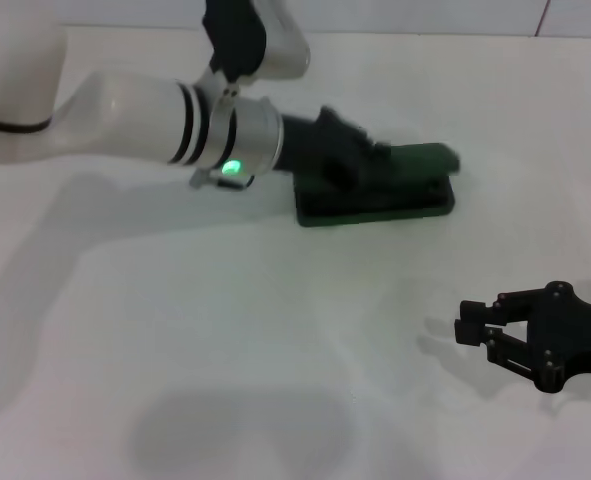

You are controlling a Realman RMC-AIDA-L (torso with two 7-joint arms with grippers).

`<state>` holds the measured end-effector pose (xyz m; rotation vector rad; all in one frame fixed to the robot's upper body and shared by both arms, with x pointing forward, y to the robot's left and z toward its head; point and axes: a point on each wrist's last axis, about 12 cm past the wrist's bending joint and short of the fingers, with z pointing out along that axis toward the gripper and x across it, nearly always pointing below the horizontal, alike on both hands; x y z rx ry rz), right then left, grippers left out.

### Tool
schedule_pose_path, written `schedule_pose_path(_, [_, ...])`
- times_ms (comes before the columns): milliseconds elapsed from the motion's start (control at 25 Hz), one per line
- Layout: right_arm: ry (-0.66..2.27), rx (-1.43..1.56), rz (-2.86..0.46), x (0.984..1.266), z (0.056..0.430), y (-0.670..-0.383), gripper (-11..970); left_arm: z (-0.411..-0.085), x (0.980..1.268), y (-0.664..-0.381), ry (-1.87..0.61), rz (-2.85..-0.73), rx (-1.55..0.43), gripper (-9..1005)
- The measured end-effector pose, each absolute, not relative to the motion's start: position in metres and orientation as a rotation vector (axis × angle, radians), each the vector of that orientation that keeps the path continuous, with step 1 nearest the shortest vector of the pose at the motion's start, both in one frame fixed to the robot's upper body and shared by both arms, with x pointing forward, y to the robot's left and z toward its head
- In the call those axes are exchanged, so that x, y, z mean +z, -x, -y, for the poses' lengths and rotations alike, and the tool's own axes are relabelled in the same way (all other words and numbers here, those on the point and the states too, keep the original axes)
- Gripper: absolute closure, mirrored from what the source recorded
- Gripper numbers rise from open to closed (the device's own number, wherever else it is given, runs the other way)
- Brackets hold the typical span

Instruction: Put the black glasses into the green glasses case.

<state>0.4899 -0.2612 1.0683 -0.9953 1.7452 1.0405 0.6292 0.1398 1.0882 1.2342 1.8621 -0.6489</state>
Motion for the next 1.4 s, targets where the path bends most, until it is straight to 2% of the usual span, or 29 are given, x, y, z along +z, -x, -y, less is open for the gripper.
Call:
schedule_pose_path(320, [0.99,1.041,-1.735,1.069,0.261,-0.49,754,-0.142,1.08,-0.613,-1.268,-1.855,-0.727,833])
schedule_pose_path(600, [0.995,1.086,-1.68,1.077,0.268,-0.485,675,-0.149,1.109,-0.581,-1.286,-1.583,-0.882,793])
schedule_pose_path(800, [1.044,1.177,-1.535,1.091,0.267,-0.48,618,-0.2,1.123,-0.539,-1.127,-1.395,-1.083,765])
schedule_pose_path(920, [1.053,1.208,-1.477,1.097,0.264,-0.481,562,-0.23,1.122,-0.518,-1.067,-1.376,-1.169,748])
schedule_pose_path(1080, [1.083,1.217,-1.417,1.104,0.26,-0.485,427,-0.261,1.116,-0.497,-1.088,-1.401,-1.228,552])
schedule_pose_path(1320, [1.147,1.257,-1.345,1.116,0.25,-0.493,290,-0.276,1.105,-0.483,-1.065,-1.431,-1.278,294])
schedule_pose_path(1400, [1.158,1.275,-1.331,1.117,0.248,-0.493,249,-0.279,1.101,-0.479,-1.067,-1.442,-1.274,275])
